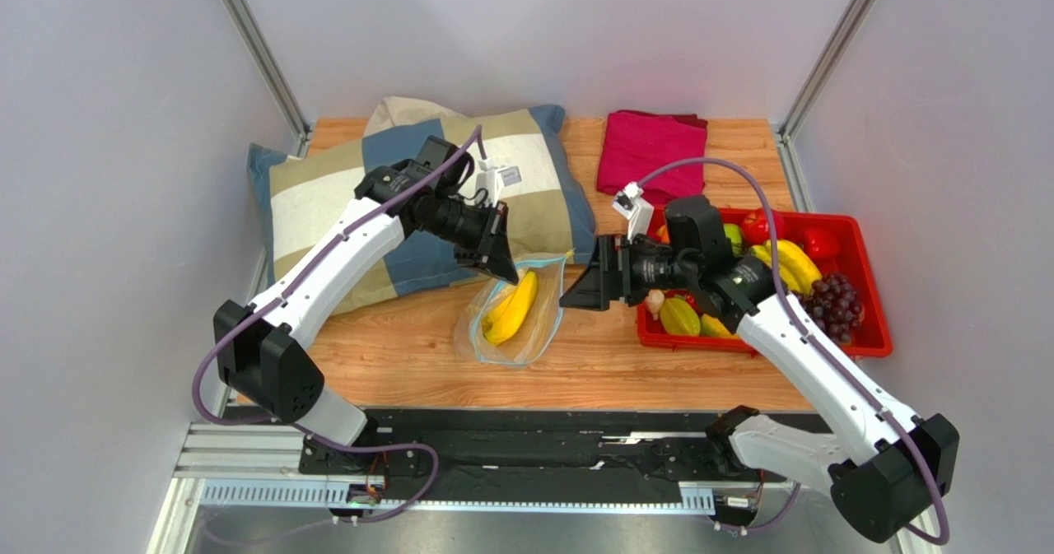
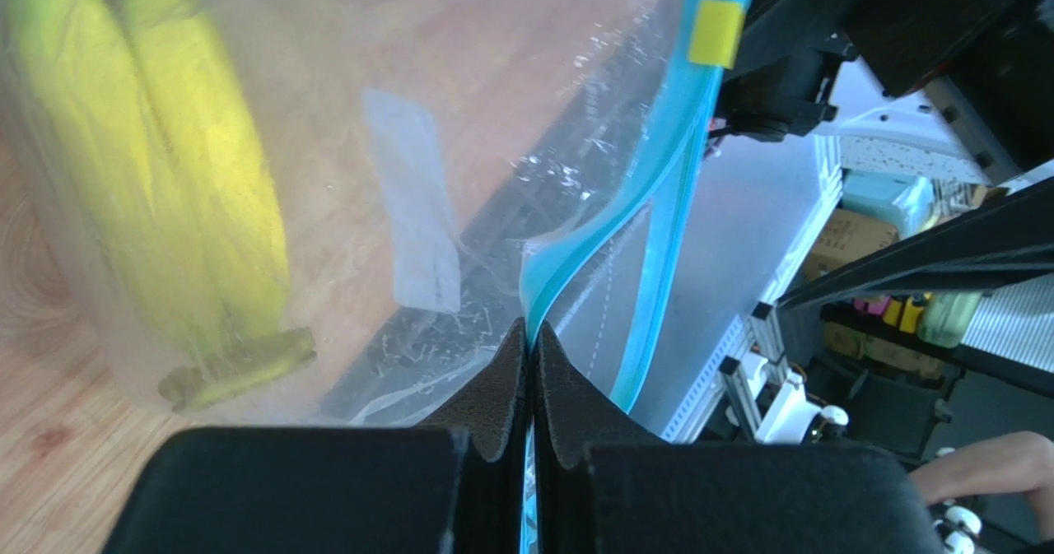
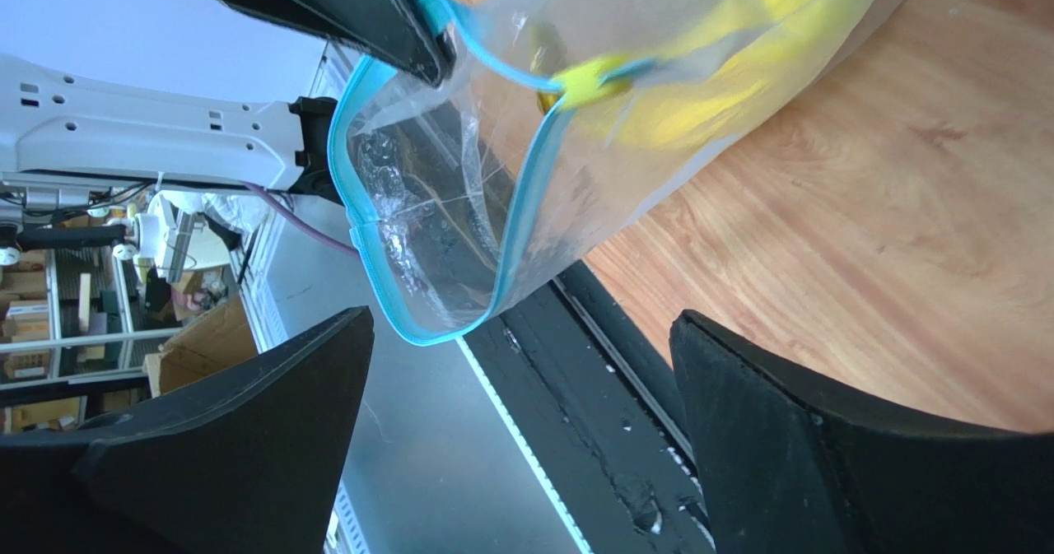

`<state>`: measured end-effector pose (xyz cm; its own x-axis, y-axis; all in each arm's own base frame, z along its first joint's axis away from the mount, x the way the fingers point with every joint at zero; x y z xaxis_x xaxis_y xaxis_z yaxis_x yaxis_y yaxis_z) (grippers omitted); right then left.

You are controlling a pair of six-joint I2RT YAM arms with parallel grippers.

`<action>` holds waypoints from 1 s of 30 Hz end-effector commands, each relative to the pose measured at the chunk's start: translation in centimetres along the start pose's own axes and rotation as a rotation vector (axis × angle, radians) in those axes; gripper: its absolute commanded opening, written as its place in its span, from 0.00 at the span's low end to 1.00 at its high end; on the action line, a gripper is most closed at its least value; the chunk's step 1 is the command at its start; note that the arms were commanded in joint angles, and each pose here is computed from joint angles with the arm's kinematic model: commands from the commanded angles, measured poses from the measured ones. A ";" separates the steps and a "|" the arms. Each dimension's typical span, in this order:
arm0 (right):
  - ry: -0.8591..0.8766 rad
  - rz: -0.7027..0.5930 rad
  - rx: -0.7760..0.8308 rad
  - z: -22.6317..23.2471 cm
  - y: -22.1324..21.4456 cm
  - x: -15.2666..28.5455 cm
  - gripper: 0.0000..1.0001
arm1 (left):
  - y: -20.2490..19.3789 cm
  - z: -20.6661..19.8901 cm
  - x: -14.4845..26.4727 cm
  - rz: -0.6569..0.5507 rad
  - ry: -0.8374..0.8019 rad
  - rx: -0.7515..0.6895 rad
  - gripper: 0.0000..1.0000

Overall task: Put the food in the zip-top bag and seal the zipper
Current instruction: Adjust the zipper food storage bag at the center of the board.

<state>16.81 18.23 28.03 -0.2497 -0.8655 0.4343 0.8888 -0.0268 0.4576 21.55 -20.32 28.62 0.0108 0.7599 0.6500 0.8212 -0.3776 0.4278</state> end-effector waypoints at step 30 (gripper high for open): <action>-0.185 0.006 0.153 -1.9 3.9 1.6 0.00 | 3.5 -1.5 -0.3 -0.087 -0.036 -0.013 0.09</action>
<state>20.25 16.08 27.29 -0.2863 -0.7493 0.5971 0.8770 0.0461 0.4783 23.96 -22.78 30.07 -0.0482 0.7969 0.6022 0.8267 -0.3066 0.4718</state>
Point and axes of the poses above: each gripper's point midway between its finger pads, its own x axis back along the fingers, its own z axis along the line the jaws close on, y = z × x, the point moved 8 cm from there along x, back along the fingers, and after that the axes turned 8 degrees about -x, right-handed, at the moved point
